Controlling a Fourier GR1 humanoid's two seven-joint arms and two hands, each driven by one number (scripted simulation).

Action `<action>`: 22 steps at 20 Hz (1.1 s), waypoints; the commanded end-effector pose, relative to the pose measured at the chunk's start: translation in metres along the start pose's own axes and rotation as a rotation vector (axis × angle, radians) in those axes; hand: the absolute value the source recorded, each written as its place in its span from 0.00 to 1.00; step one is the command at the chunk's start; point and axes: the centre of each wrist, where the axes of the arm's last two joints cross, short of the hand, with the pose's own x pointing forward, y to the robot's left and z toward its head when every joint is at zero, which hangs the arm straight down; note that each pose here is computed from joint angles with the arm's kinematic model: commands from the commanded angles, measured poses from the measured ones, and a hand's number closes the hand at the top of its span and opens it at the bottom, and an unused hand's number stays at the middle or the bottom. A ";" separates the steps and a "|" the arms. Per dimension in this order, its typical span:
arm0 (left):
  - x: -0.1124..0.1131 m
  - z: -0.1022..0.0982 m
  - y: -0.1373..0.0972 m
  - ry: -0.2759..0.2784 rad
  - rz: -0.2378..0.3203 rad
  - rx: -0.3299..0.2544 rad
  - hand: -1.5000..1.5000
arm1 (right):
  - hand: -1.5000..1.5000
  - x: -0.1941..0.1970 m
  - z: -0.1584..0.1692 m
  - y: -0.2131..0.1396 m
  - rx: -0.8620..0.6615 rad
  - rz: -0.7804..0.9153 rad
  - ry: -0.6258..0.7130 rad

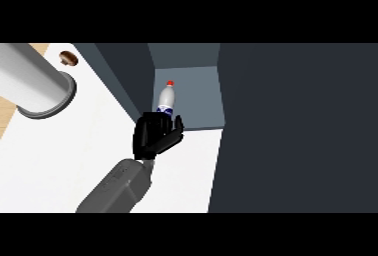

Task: Pick up the bottled water, place it into the cabinet and close the cabinet

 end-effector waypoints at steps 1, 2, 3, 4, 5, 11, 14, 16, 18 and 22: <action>0.015 -0.005 -0.029 -0.044 0.139 -0.149 1.00 | 1.00 0.009 0.010 0.017 0.041 -0.009 0.026; 0.005 0.012 -0.031 -0.029 0.164 -0.162 1.00 | 1.00 0.014 0.014 0.032 0.038 -0.012 0.013; 0.006 0.012 -0.030 -0.022 0.184 -0.180 1.00 | 1.00 0.013 0.003 0.011 0.058 -0.018 0.020; 0.009 0.015 -0.016 -0.034 0.162 -0.189 1.00 | 1.00 0.027 0.013 0.032 0.081 -0.006 0.013; 0.016 0.003 -0.021 -0.020 0.175 -0.179 1.00 | 1.00 0.020 0.014 0.028 0.072 -0.019 0.003; 0.025 0.053 0.023 0.001 0.142 -0.235 0.00 | 1.00 0.030 0.015 0.043 0.048 -0.023 0.004; 0.034 0.062 0.040 0.002 0.174 -0.262 0.00 | 1.00 0.039 0.016 0.043 0.123 0.024 0.047; 0.034 0.082 0.043 0.040 0.198 -0.290 0.00 | 1.00 0.041 0.013 0.051 0.155 0.068 -0.007; 0.042 0.084 0.065 0.029 0.175 -0.298 0.00 | 1.00 0.034 0.009 0.061 0.215 0.047 0.017; 0.061 0.108 0.090 0.000 0.144 -0.235 0.00 | 1.00 0.034 0.009 0.082 0.258 -0.066 0.047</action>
